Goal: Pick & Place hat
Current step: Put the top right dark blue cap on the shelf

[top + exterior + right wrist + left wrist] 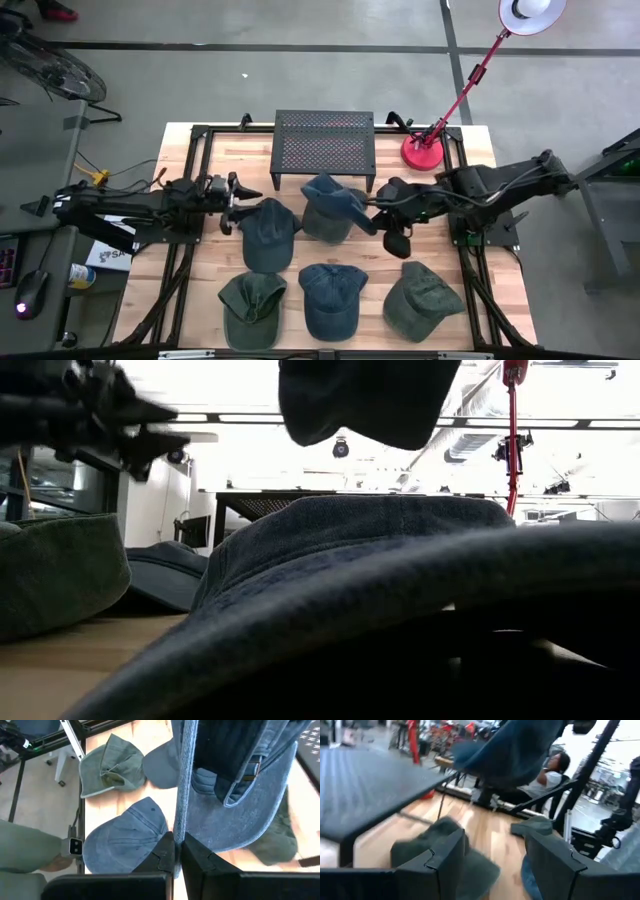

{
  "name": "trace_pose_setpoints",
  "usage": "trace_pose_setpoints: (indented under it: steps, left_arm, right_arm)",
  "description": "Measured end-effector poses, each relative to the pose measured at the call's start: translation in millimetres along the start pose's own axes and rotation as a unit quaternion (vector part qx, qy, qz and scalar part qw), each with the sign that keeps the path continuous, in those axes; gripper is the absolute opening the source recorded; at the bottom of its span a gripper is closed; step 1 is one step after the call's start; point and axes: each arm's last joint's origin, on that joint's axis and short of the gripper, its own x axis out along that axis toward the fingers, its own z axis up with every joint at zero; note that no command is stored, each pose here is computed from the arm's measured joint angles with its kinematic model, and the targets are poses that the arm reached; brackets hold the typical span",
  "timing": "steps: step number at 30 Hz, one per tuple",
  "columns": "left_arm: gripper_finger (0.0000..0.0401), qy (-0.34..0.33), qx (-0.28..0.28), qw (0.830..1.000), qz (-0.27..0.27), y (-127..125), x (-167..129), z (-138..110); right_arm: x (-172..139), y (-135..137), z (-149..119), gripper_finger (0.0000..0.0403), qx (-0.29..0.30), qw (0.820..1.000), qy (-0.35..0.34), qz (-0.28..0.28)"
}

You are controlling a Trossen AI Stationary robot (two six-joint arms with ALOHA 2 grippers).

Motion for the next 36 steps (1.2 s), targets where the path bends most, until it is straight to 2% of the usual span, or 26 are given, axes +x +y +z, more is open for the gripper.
trace_pose_setpoints:
  steps: [6, 9, 13, 20, 26, 31, 36]
  left_arm:
    - [0.0206, 0.014, 0.064, 0.998, -0.007, -10.9, 14.4, 35.2]
    - [0.0206, 0.023, 0.086, 0.996, -0.004, -13.7, 23.3, 45.1]
    - [0.0206, 0.027, 0.089, 0.996, 0.005, -15.5, 33.2, 52.2]
    - [0.0206, -0.081, 0.084, 0.993, -0.022, -23.0, 46.8, 76.8]
    - [0.0206, -0.128, 0.063, 0.988, -0.065, -31.4, 56.4, 99.1]
    - [0.0206, -0.149, 0.064, 0.981, -0.108, -41.5, 67.9, 125.8]
    - [0.0206, -0.156, 0.069, 0.976, -0.138, -49.5, 82.4, 147.2]
  right_arm:
    - [20.9, 0.8, 12.3, 0.0005, -0.008, 1.0, -0.026, 0.009]
    - [22.5, 1.0, 21.5, 0.0005, -0.014, 0.998, -0.064, 0.022]
    - [19.9, 2.7, 36.0, 0.0005, -0.031, 0.99, -0.133, 0.041]
    - [11.2, 4.3, 59.5, 0.0005, -0.082, 0.963, -0.248, 0.073]
    - [-1.3, 5.2, 78.2, 0.0005, -0.134, 0.921, -0.341, 0.131]
    - [-6.9, 3.4, 85.0, 0.0005, -0.172, 0.897, -0.371, 0.166]
    - [-7.6, -1.0, 87.1, 0.0005, -0.191, 0.891, -0.369, 0.186]
